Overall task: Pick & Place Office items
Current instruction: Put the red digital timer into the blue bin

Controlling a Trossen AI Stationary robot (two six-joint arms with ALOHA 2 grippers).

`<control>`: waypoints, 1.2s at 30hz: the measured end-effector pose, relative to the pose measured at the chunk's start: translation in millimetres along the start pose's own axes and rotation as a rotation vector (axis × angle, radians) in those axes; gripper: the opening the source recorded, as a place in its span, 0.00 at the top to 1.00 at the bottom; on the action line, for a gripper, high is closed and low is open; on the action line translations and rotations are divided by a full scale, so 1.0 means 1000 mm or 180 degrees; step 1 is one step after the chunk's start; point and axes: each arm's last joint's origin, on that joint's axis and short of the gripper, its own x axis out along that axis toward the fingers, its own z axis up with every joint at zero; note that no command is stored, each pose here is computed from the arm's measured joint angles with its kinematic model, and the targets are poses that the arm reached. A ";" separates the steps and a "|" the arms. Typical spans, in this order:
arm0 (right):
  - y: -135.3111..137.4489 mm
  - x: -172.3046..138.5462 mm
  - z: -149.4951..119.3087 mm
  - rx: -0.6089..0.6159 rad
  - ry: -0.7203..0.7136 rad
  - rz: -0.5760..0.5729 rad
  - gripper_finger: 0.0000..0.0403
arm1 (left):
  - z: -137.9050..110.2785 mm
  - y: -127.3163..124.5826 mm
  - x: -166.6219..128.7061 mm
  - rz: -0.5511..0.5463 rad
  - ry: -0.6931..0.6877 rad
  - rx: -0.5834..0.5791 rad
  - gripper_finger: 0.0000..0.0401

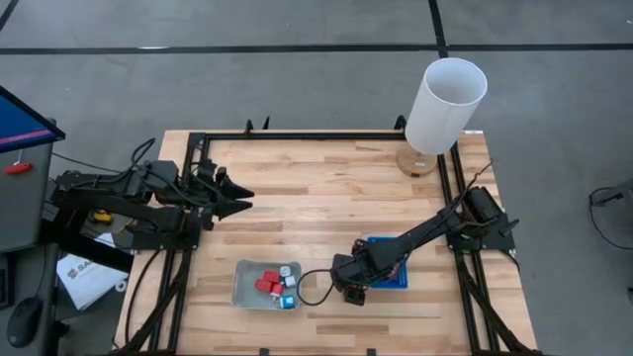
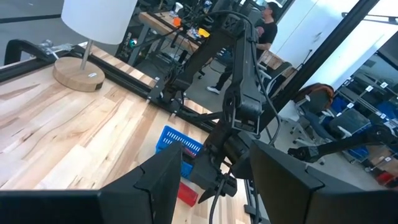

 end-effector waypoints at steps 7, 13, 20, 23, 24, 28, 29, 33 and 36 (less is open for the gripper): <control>0.001 0.000 -0.001 -0.0010 -0.0012 0.0002 0.01 | 0.000 0.000 0.000 0.0005 -0.0008 0.0000 0.54; 0.002 0.001 0.001 0.0058 -0.0095 0.0022 0.01 | 0.000 0.000 0.000 0.0012 -0.0017 -0.0001 0.54; 0.001 0.001 0.000 0.0051 -0.0109 -0.0043 0.01 | 0.001 0.000 0.000 0.0022 -0.0045 -0.0003 0.54; 0.004 0.001 -0.002 0.0028 -0.0099 -0.0034 0.01 | 0.001 0.000 0.000 0.0027 -0.0047 -0.0002 0.54; 0.005 0.000 -0.003 0.0014 -0.0097 -0.0029 0.01 | 0.001 0.000 0.000 0.0031 -0.0049 -0.0002 0.54; 0.010 0.001 -0.005 -0.0029 -0.0110 -0.0012 0.01 | 0.001 0.000 0.000 0.0034 -0.0051 -0.0003 0.54; 0.011 0.004 -0.005 -0.0031 -0.0105 -0.0001 0.01 | 0.001 0.000 0.000 0.0033 -0.0053 -0.0003 0.54; 0.012 0.017 -0.006 -0.0041 0.0011 -0.0013 0.01 | 0.001 0.000 0.000 0.0050 -0.0062 -0.0004 0.54; 0.013 0.016 -0.004 -0.0031 0.0037 -0.0010 0.01 | 0.002 0.000 0.000 0.0041 -0.0078 -0.0010 0.54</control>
